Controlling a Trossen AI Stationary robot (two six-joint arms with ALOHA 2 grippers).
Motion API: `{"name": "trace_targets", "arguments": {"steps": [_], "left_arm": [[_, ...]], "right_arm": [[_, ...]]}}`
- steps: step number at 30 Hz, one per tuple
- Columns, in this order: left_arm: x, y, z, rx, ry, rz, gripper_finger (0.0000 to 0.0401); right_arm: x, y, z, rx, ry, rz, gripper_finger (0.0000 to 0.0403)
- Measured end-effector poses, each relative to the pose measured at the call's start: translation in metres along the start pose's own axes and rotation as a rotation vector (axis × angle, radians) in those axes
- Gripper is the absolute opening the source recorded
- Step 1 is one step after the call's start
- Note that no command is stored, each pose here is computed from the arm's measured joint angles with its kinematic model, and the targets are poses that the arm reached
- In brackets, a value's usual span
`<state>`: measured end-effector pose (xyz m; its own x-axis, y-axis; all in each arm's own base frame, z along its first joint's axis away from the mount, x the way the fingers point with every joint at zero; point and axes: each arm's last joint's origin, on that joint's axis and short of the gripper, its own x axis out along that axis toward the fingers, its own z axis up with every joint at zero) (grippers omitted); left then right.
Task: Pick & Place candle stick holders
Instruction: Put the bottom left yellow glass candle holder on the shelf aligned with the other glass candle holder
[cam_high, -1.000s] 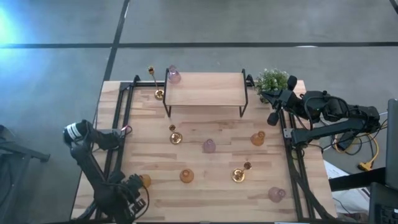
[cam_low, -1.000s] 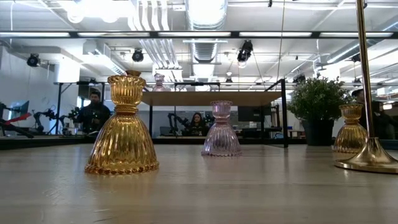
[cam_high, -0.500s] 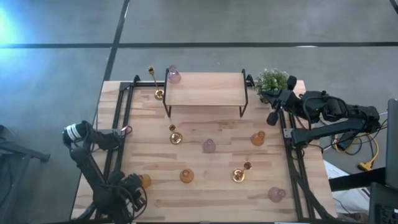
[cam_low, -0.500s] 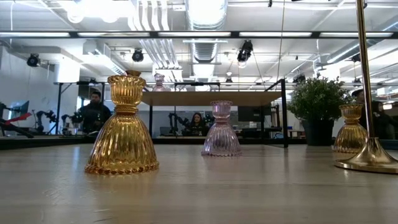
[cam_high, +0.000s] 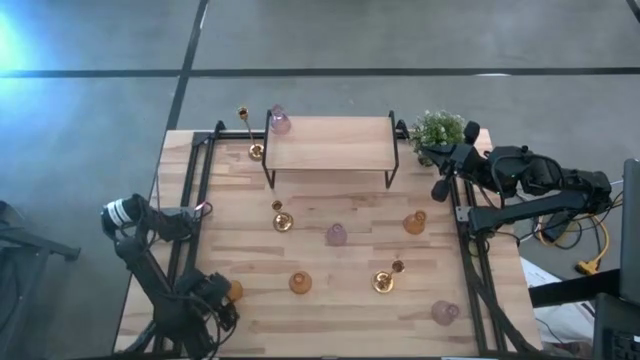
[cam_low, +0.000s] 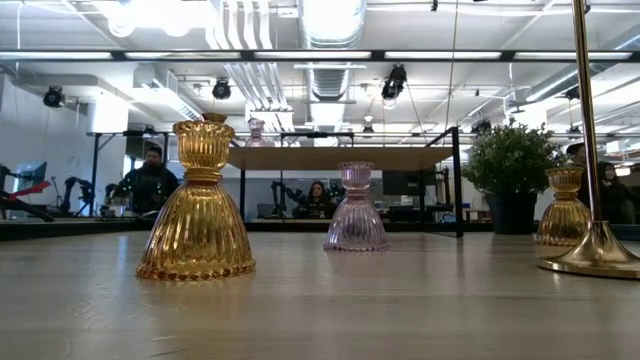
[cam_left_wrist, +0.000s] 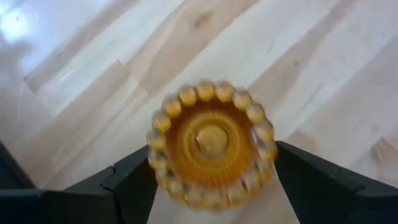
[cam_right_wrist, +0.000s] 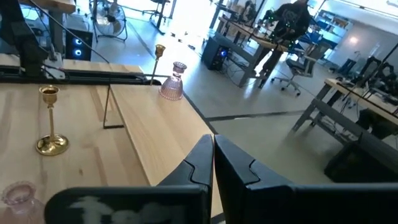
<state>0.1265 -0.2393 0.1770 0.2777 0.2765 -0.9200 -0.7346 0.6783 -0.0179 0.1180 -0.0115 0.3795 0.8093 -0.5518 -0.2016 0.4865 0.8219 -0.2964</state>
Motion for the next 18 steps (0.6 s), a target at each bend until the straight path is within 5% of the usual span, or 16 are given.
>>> {"name": "trace_targets", "arguments": {"steps": [13, 18], "left_arm": [[0.011, 0.001, 0.007, -0.05, -0.086, -0.023, 0.0297], [0.015, 0.001, 0.006, -0.076, -0.077, -0.032, 0.0293]], "right_arm": [[-0.023, -0.011, -0.039, 0.14, 0.209, 0.008, 0.0008], [-0.032, -0.011, -0.053, 0.216, 0.182, 0.133, 0.0008]]}}
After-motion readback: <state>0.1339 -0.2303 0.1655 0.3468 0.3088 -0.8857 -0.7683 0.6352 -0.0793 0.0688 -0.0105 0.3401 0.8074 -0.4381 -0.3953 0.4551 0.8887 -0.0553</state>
